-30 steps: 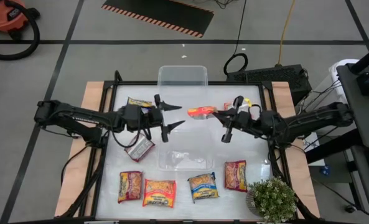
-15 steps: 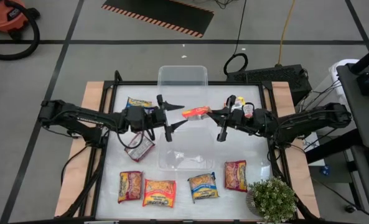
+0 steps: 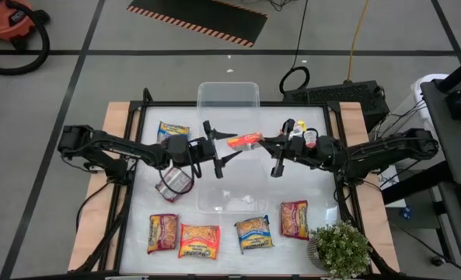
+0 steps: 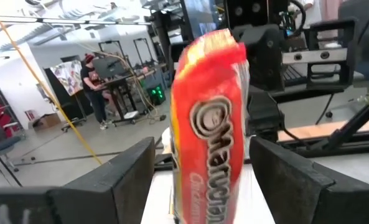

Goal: Sort Maruchan noodles
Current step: Put the middle orange noodle pack into the top transparent bin

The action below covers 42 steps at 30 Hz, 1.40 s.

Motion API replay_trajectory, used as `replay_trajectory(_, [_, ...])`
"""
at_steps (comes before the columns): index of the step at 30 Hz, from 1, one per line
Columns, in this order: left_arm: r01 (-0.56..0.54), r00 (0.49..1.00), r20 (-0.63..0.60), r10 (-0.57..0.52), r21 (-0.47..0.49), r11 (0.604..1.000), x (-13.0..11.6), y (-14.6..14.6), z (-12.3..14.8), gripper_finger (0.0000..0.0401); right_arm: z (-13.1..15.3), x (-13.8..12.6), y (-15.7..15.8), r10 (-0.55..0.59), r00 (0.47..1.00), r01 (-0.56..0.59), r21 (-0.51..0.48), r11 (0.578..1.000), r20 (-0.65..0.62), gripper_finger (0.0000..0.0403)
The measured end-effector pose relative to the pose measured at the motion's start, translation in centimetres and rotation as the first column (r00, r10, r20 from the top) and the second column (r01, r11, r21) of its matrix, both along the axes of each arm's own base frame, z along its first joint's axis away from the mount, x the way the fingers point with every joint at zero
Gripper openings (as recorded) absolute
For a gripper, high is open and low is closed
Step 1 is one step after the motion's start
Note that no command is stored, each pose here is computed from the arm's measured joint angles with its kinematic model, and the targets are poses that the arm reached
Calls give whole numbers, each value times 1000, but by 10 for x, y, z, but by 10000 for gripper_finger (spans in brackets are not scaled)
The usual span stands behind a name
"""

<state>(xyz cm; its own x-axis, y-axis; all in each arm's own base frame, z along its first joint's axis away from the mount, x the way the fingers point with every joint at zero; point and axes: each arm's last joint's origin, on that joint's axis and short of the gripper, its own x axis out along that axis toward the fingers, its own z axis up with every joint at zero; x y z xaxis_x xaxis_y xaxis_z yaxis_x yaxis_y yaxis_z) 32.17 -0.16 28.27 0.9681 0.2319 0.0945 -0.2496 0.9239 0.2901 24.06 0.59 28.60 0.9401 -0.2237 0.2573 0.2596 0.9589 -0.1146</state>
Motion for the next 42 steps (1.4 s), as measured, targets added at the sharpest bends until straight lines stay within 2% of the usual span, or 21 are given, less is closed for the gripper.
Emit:
replay_trajectory(11, [9,1000,-4,-9,19,1000,0,0,0,147,-1,0,0,0,1000,0,0,1000,-8,0])
replay_trajectory(15, [4,1000,-19,-3,66,998,0,0,0,110,-1,0,0,-6,1000,6,-13,1000,-10,0])
replay_trajectory(23, [0,999,-32,3,109,994,0,0,-1,99,-1,0,0,-20,1000,19,-48,999,-18,9])
replay_trajectory(27, [-2,999,-36,6,126,992,0,0,-1,97,1,-2,0,-25,1000,25,-46,999,-17,43])
replay_trajectory(31, [-14,999,-40,19,125,992,0,0,-1,97,5,-9,-1,-85,996,84,-26,996,-31,94])
replay_trajectory(37, [-12,999,-44,17,125,992,-5,0,4,96,15,-32,-3,-104,992,106,23,994,-68,174])
replay_trajectory(42, [-75,995,-55,82,122,990,-12,2,10,97,18,-53,-7,-188,972,199,68,978,-141,211])
